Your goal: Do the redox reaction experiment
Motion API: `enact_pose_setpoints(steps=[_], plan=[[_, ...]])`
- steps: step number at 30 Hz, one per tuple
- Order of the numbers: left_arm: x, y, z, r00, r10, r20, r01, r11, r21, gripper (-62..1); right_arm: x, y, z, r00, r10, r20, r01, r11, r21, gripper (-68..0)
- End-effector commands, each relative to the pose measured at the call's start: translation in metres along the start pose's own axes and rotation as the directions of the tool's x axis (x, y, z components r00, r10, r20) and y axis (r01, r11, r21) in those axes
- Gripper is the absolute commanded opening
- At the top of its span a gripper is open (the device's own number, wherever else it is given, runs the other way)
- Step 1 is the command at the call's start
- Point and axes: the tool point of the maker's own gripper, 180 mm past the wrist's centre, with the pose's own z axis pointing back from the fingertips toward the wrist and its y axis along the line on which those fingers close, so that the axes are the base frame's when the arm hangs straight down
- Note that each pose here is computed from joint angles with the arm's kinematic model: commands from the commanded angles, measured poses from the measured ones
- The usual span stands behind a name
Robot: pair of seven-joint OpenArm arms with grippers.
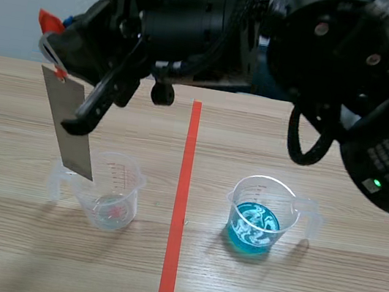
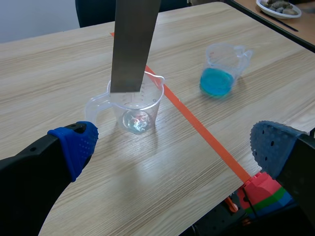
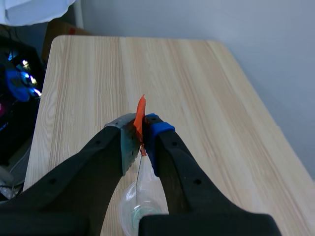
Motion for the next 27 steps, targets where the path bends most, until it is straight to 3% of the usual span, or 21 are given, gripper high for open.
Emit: enact_pose_setpoints(steps=[1, 7, 16, 27], plan=[[0.002, 0.004, 0.0, 1.0, 0.023, 0.014, -0.024, 0.999, 0.031, 1.4, 0.02, -0.004, 0.005, 0.999, 0.028, 0.041, -0.028, 1.0, -0.012, -67.0], [0.002, 0.017, 0.001, 1.0, 0.026, 0.014, -0.028, 0.994, 0.105, 1.4, 0.037, -0.012, 0.015, 0.998, 0.041, 0.047, -0.037, 0.997, -0.07, -67.1], [0.005, 0.023, 0.002, 0.998, 0.054, 0.032, -0.058, 0.99, 0.132, 1.4, 0.032, -0.013, 0.015, 0.999, 0.036, 0.021, -0.034, 0.997, -0.074, -67.1], [0.004, 0.022, 0.002, 0.998, 0.05, 0.029, -0.054, 0.99, 0.13, 1.4, 0.03, -0.011, 0.015, 0.999, 0.029, 0.019, -0.027, 0.997, -0.072, -67.1]])
